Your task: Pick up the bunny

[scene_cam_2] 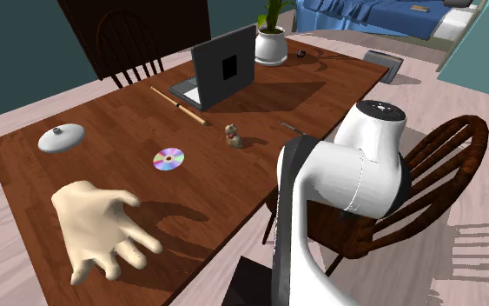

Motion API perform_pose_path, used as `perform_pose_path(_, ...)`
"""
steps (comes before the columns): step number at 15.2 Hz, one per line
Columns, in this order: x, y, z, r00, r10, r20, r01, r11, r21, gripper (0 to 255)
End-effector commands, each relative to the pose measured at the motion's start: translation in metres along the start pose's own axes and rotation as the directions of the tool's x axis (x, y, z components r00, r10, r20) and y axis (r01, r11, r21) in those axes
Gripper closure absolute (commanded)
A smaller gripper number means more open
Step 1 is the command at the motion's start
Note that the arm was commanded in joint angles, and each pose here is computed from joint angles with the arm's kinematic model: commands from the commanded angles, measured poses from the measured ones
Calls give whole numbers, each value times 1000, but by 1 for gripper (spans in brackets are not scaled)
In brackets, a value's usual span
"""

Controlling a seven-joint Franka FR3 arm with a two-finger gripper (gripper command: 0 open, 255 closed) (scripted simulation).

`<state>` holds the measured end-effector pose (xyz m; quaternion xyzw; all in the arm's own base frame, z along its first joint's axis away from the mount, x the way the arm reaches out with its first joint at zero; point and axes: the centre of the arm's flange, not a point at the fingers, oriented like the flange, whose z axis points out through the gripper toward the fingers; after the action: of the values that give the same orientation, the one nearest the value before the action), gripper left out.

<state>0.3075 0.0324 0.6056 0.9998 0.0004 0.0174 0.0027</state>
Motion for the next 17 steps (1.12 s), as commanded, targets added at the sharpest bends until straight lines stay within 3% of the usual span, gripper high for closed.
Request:
perform_pose_path(1,0,0,0,1000,0,0,0,1000,0,0)
perform_pose_path(5,35,-28,4,993,-106,-44,107,994,27,0)
perform_pose_path(9,66,-60,6,974,-210,-90,215,975,49,0)
perform_pose_path(13,94,-95,5,941,-309,-138,320,945,66,0)
perform_pose_path(17,118,-133,3,896,-403,-187,422,903,77,0)
